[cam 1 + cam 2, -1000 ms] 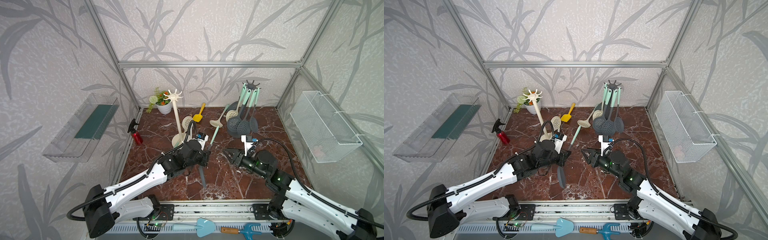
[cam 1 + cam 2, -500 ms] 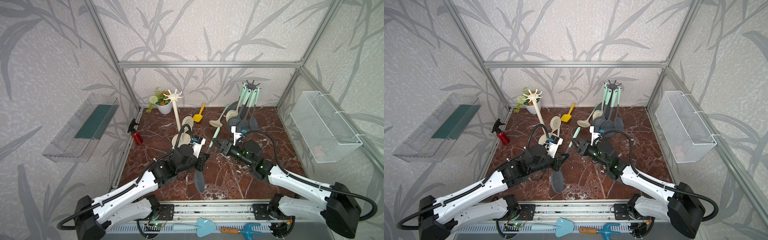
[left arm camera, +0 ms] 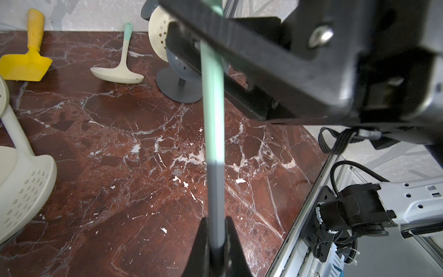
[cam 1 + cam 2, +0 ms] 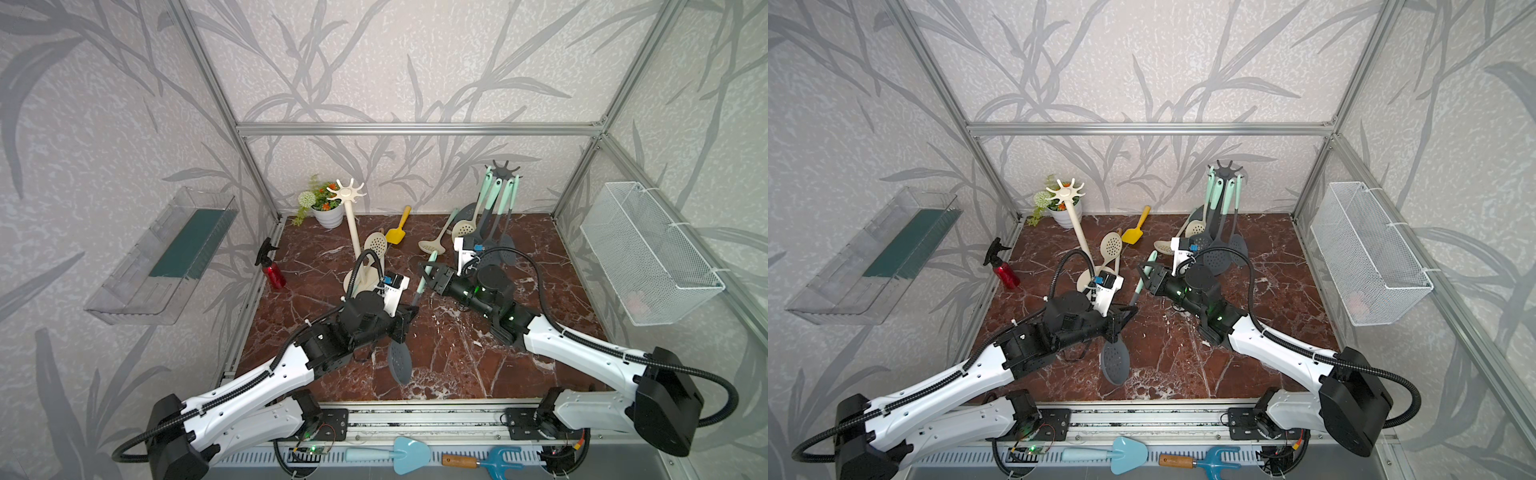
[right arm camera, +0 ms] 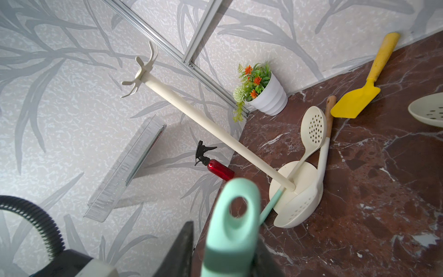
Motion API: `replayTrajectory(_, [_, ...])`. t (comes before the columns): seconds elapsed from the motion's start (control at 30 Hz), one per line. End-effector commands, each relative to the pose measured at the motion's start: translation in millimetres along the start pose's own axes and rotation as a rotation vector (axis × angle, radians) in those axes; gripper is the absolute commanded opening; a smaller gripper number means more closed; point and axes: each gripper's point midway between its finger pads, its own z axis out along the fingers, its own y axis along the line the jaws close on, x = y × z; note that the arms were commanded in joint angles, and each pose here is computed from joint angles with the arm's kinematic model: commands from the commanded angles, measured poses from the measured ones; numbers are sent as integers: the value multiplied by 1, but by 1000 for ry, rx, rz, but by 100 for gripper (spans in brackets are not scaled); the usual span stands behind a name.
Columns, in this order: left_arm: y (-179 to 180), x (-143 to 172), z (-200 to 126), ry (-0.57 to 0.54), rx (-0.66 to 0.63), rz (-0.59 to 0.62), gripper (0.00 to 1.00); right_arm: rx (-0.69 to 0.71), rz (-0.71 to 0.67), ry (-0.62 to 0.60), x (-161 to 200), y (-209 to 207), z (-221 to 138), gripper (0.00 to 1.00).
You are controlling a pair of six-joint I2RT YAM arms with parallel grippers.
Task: Hang the skimmer on the kitchen utensil rack
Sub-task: Pick up the skimmer from the center of the board.
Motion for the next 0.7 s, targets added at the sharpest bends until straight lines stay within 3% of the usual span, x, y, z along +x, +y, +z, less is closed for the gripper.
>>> replayTrajectory(0.0, [-5,-1,-4,-15,28,20,0,-53,-81,-20,-13,23,2,22])
replayTrajectory(0.13, [-2,0,-7,-15,10,20,1,-84,-167,-1,-14,36,1,8])
replayTrajectory(0.27, [0,0,-10,-14,-2,12,11,-127,-234,16,-11,44,-3,3])
replayTrajectory(0.47, [4,-8,-15,-38,-37,-10,20,-238,-348,93,7,60,-10,3])
replayTrajectory(0.67, [-8,-23,-10,-55,11,14,26,-310,-413,120,13,73,-23,3])
